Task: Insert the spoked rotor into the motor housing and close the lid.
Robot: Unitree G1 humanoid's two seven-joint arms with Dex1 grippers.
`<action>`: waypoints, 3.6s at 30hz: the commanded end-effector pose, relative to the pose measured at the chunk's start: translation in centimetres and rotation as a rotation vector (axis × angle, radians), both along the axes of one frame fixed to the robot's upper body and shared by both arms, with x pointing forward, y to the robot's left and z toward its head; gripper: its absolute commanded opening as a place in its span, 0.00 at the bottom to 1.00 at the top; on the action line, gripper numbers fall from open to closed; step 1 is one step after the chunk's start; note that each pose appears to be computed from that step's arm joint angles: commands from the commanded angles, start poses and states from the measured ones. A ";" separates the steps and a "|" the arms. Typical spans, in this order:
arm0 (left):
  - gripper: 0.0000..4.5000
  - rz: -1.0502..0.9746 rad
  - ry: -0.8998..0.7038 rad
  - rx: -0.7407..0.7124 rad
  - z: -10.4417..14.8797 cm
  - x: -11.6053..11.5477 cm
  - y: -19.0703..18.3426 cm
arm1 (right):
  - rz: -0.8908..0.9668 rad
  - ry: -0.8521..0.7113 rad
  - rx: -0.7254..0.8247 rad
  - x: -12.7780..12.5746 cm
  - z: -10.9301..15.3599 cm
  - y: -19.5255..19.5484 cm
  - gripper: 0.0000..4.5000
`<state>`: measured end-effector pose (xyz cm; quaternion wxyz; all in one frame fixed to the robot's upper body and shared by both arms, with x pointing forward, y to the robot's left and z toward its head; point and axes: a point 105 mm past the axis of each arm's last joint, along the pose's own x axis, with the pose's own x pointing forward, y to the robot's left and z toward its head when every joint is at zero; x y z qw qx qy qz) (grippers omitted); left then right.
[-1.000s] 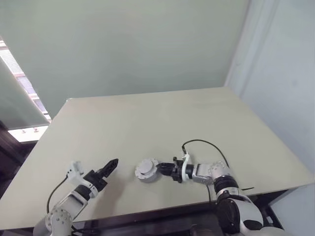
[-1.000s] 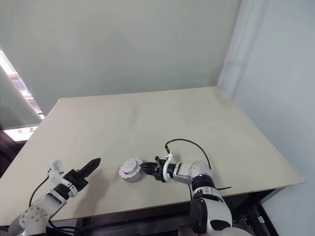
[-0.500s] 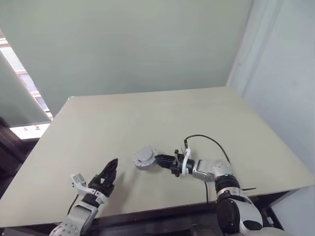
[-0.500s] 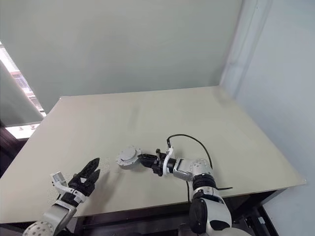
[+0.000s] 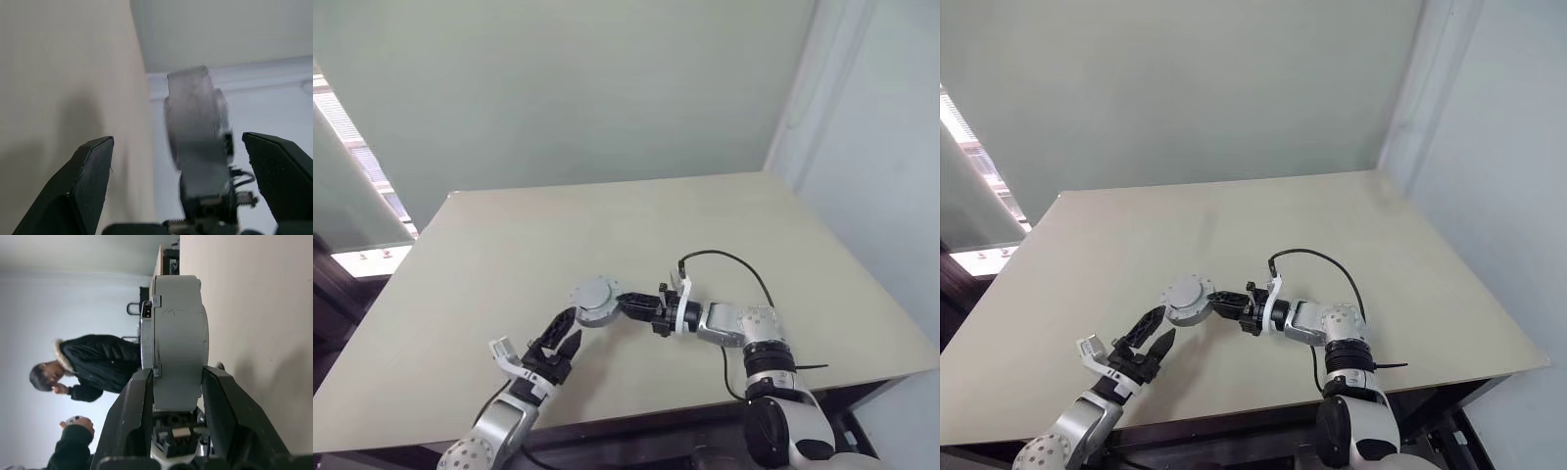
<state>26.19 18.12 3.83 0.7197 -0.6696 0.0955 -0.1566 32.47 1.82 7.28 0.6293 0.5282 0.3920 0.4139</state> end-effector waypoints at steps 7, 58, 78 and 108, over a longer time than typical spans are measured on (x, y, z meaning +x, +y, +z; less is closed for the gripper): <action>1.00 -0.052 -0.047 -0.059 1.0 1.4 -2.0 | 0.090 -0.060 0.161 -1.4 3.9 4.1 0.27; 0.45 0.319 -0.103 0.491 2.0 4.1 5.9 | 0.028 -1.281 -0.475 -1.6 0.9 0.6 1.00; 0.45 0.417 0.023 0.741 -0.7 6.1 8.9 | 0.090 -1.441 -0.530 -3.1 -0.2 0.6 1.00; 0.99 0.435 -0.129 1.258 1.9 4.7 11.1 | 0.071 -1.424 -0.591 -2.0 -0.8 -0.2 1.00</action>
